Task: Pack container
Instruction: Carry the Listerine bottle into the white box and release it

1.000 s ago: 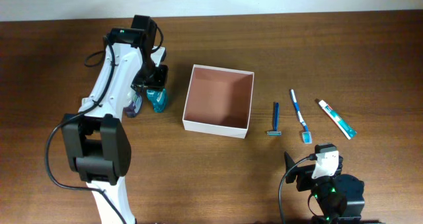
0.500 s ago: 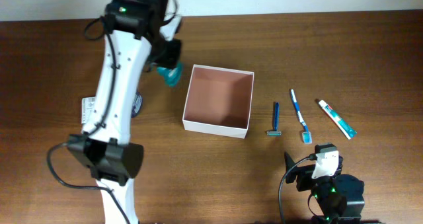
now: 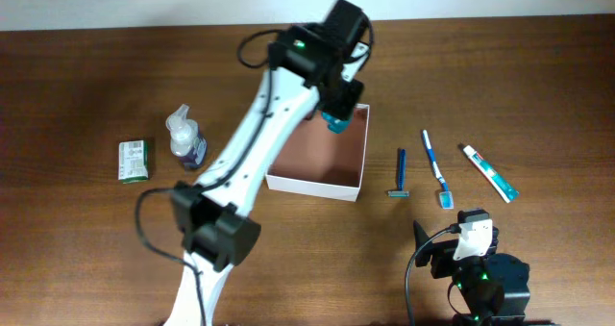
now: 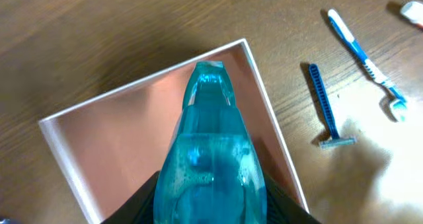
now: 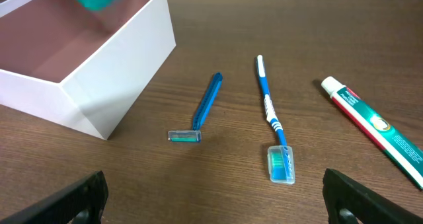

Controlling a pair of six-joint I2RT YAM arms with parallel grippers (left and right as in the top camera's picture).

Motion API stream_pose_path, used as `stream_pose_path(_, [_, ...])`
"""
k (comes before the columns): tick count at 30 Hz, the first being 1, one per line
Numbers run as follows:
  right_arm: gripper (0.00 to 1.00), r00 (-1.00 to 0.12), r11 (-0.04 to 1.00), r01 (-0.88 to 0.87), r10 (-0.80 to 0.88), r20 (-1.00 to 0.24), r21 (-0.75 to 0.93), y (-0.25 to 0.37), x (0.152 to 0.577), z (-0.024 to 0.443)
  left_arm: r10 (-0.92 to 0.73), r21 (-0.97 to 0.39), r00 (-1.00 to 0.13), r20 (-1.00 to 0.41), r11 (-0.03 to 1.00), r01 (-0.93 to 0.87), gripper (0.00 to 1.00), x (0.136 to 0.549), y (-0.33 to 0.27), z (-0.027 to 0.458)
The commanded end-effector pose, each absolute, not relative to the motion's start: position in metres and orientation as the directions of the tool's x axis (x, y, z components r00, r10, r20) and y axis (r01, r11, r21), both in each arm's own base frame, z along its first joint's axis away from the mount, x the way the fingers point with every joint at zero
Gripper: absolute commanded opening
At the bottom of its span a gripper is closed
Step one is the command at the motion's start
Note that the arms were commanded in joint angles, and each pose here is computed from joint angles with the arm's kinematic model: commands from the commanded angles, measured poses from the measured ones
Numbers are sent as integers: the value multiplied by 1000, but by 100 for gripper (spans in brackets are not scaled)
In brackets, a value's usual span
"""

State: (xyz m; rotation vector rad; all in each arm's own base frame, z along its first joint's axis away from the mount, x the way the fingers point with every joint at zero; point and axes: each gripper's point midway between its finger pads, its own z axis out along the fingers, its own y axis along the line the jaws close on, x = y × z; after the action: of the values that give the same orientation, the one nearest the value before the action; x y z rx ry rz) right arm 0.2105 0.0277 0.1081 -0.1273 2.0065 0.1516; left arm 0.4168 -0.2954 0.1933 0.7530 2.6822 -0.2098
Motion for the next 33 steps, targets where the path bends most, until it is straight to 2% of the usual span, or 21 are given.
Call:
stream_pose_path(1, [99, -426, 986, -156, -11, -905, 61, 28, 210, 107, 477, -58, -806, -351, 848, 527, 10, 419, -310, 173])
stream_pose_path(4, [99, -426, 986, -156, -11, -905, 61, 28, 210, 107, 482, -57, -810, -334, 848, 528, 10, 423, -314, 157])
stream_pose_path(6, [99, -426, 986, -156, -11, -905, 61, 28, 210, 107, 480, -58, -808, -342, 847, 528, 19, 427, -317, 153])
stream_pose_path(8, [99, -426, 986, -156, -11, -905, 61, 28, 210, 107, 478, -59, -803, -357, 846, 530, 34, 432, -321, 150])
stream_pose_path(10, [99, -426, 986, -156, -11, -905, 61, 28, 210, 107, 485, -56, -793, -370, 840, 540, 58, 436, -323, 149])
stream_pose_path(15, [99, -426, 986, -156, -11, -905, 61, 28, 210, 107, 484, -63, -792, -372, 838, 542, 76, 436, -325, 149])
stream_pose_path(21, [99, -426, 986, -156, -11, -905, 61, 28, 210, 107, 486, -70, -798, -355, 838, 541, 78, 429, -320, 158])
stream_pose_path(25, [99, -426, 986, -156, -11, -905, 61, 28, 210, 107, 475, -83, -802, -363, 841, 535, 79, 410, -301, 207])
stream_pose_path(30, [99, -426, 986, -156, -11, -905, 61, 28, 210, 107, 450, 16, -802, -394, 875, 484, 78, 401, -246, 262])
stream_pose_path(33, [99, -426, 986, -156, -11, -905, 61, 28, 210, 107, 393, 6, -800, -453, 899, 439, 78, 403, -220, 292])
